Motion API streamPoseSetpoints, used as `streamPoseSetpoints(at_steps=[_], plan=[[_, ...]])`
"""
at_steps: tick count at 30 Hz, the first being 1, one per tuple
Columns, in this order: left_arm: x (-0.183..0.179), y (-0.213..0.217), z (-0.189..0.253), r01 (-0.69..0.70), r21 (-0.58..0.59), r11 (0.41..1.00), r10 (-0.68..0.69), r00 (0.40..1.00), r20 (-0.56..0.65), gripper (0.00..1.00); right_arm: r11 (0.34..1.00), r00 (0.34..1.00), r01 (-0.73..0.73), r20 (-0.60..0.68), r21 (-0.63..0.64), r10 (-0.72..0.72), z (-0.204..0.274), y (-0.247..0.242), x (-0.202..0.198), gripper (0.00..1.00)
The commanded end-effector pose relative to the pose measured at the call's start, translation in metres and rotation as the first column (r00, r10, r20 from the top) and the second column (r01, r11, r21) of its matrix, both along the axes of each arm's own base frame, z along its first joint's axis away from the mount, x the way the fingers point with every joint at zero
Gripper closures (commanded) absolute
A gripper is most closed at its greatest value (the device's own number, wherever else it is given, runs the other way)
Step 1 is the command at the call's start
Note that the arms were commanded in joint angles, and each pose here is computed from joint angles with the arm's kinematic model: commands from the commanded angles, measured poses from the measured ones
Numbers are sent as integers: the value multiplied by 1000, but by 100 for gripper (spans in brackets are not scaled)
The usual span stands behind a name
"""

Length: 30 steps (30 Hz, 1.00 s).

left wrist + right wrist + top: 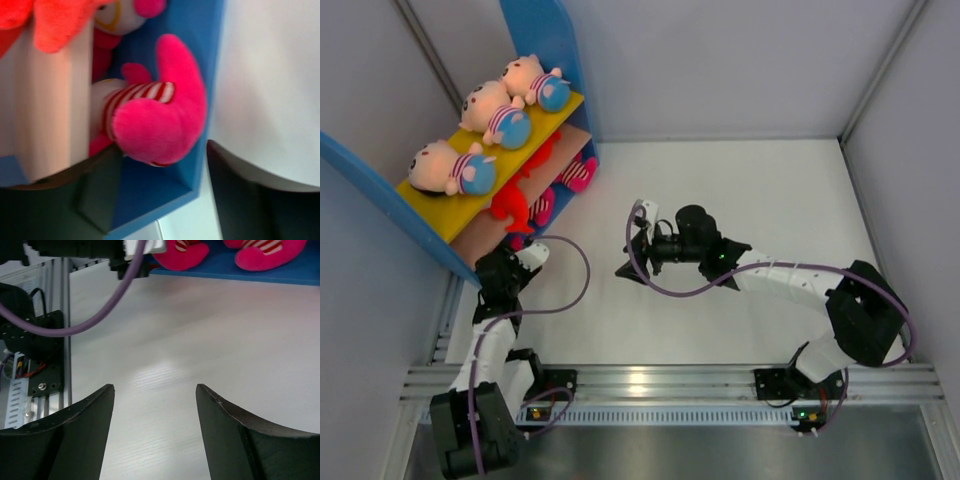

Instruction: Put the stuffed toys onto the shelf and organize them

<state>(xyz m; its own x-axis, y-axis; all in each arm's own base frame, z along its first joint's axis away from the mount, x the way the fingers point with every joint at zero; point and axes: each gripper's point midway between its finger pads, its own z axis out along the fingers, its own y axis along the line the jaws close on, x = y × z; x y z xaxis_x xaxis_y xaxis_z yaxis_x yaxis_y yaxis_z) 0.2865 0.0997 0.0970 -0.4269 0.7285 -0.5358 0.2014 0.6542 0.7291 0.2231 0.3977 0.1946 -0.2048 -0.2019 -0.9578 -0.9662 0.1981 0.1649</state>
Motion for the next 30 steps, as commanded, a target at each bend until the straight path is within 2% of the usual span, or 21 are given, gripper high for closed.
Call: streamPoseSetpoints(at_steps=[1,5,9,11,13,17,18,19,20,21,22,24,25,27,30], plan=[[-4,-17,6,86,-50,995,-88,996,-32,24,984,983,179,30,-13,-179,13,-9,33,33],[-10,-28,20,120,-89,989,-123,992,-39,20,946,948,314,-19,-76,-316,-2,-20,55,32],[-25,-40,17,164,-126,978,-179,976,-124,20,916,916,395,-43,-72,-398,1,-29,66,32],[-41,-48,2,196,-155,968,-226,951,-210,20,849,850,520,-44,-93,-526,-1,-47,85,32],[-56,-49,-13,207,-143,968,-239,931,-276,20,732,735,668,-39,-131,-677,-7,-80,108,32],[-64,-36,8,68,-151,986,-102,968,-230,19,515,504,835,-104,-195,-857,-21,-151,133,31],[-67,-36,19,43,-162,986,-75,977,-201,19,439,435,864,-75,-248,-898,-37,-177,132,31],[-68,-37,35,16,-191,981,-49,985,-168,19,369,366,896,-61,-246,-929,-34,-203,136,31],[-80,-41,31,-1,-219,976,-46,976,-211,18,312,316,910,-33,-273,-948,-41,-222,132,30],[-85,-43,37,-5,-227,974,-41,979,-198,17,260,273,915,-2,-308,-962,-54,-241,124,29],[-89,-45,39,-20,-251,968,-32,979,-201,17,185,199,942,21,-281,-980,-45,-265,121,28],[-101,-45,33,-45,-256,966,-12,976,-215,13,135,157,942,48,-308,-986,-61,-291,103,27],[-105,-44,24,-75,-264,962,13,974,-227,12,123,136,958,33,-259,-990,-48,-302,96,26],[-111,-38,17,-116,-245,963,62,974,-217,12,120,131,965,32,-234,-991,-48,-312,84,22],[-121,-23,9,-208,-203,957,162,962,-221,4,101,102,981,-3,-165,-995,-44,-327,66,13]])
